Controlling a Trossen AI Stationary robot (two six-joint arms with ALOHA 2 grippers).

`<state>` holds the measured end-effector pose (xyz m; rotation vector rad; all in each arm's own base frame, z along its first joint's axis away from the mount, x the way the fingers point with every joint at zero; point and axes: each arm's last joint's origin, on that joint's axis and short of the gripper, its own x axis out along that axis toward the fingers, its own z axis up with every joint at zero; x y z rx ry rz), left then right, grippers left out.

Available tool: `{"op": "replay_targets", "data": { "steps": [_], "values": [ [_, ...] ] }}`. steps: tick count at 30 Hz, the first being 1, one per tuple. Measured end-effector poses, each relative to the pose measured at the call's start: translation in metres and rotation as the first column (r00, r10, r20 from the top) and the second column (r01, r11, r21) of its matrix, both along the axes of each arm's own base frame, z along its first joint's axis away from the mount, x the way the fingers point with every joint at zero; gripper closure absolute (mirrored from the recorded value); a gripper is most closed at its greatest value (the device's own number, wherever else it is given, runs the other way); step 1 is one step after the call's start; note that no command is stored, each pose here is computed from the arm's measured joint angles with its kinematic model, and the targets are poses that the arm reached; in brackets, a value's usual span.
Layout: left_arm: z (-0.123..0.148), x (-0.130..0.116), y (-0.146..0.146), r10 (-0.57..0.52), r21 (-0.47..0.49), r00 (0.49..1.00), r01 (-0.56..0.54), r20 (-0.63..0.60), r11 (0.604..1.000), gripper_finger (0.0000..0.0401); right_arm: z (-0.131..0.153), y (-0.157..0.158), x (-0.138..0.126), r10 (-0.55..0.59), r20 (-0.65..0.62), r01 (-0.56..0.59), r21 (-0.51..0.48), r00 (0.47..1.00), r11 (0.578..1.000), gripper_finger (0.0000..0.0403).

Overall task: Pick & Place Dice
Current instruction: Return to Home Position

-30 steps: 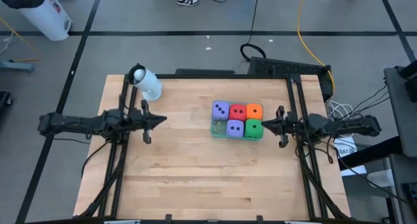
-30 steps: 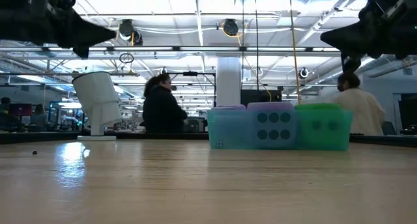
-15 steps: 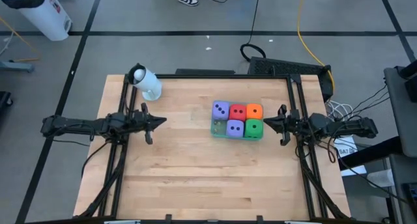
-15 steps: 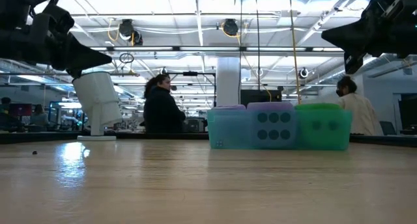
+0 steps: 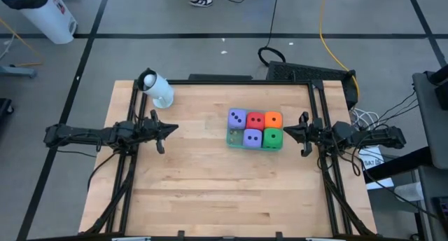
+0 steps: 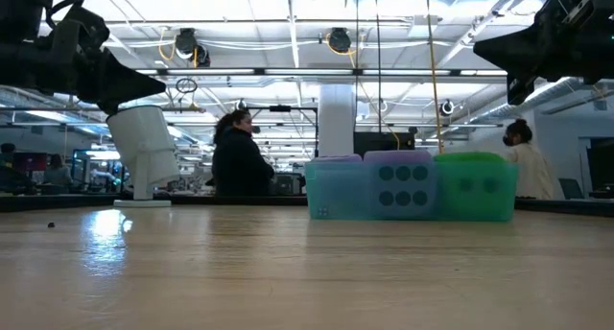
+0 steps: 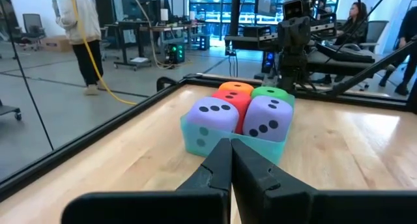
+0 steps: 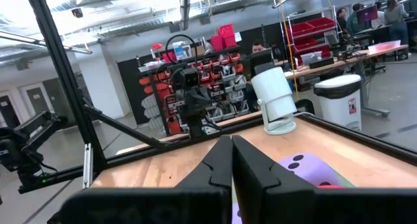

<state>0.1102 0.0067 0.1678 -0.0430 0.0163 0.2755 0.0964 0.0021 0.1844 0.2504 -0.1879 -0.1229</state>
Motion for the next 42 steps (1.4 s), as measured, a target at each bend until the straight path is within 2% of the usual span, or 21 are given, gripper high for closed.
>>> {"op": "replay_targets", "data": {
  "steps": [42],
  "values": [
    [0.0004,0.0,0.0,-0.002,0.022,1.0,0.002,-0.005,1.0,0.0393,-0.0002,0.0,0.0,0.0,0.0,0.0,0.0,1.0,1.0,0.0403]
  ]
}}
